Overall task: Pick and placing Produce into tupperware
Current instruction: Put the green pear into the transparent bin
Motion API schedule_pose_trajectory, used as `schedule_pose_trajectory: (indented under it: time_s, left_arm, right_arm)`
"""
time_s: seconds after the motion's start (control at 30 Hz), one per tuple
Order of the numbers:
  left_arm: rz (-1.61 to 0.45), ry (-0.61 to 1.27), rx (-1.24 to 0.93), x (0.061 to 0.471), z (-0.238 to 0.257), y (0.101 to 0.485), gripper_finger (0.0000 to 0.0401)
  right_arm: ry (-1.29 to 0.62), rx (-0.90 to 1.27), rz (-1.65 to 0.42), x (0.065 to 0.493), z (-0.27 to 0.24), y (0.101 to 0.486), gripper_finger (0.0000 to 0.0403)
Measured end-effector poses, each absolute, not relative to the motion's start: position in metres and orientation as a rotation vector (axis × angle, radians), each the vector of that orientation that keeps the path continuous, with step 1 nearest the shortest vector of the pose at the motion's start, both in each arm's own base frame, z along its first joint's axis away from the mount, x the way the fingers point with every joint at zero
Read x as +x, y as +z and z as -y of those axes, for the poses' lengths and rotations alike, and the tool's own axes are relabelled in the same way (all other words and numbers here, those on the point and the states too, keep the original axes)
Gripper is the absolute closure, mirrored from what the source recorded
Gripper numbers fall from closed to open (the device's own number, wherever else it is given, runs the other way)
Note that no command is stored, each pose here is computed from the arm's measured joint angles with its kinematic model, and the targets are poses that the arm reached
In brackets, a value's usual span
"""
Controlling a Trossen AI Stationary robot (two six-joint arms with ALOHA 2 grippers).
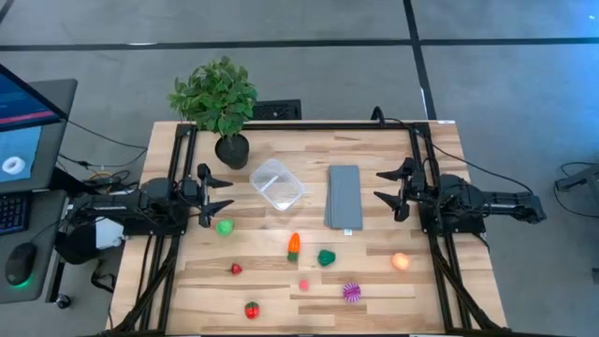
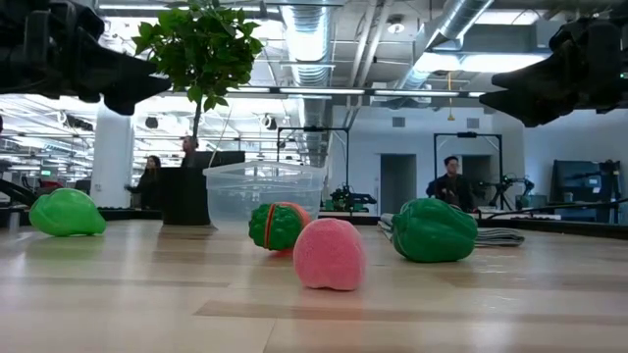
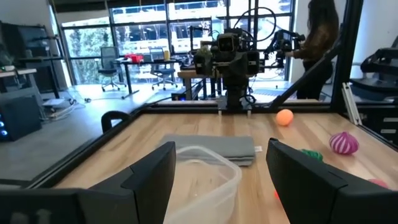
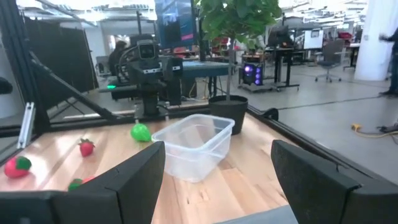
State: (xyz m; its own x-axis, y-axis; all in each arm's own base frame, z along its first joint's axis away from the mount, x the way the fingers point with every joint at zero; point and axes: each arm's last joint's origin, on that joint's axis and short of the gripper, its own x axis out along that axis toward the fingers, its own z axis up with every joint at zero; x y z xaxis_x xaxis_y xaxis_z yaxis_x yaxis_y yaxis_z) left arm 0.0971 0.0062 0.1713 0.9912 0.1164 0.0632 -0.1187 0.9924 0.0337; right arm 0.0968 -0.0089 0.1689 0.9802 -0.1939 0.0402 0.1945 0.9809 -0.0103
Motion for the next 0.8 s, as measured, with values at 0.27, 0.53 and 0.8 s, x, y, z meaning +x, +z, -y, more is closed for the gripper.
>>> schedule_pose_trajectory:
  time_s: [0.27, 0.53, 0.8]
  left_arm:
    - [0.034, 0.036, 0.043, 0.098, -0.004, 0.169, 0.0160]
    - [0.071, -0.149, -0.079, 0.100, 0.005, 0.184, 0.0160]
    - [0.413, -0.202, 0.274, 0.097, 0.013, 0.238, 0.0160]
  right_arm:
    - [-0.185, -0.008, 0.038, 0.097, 0.009, 0.169, 0.0085]
    - [-0.146, -0.018, -0.003, 0.100, 0.008, 0.166, 0.0085]
    - [-0.158, -0.097, 0.127, 0.101, 0.008, 0.179, 0.0085]
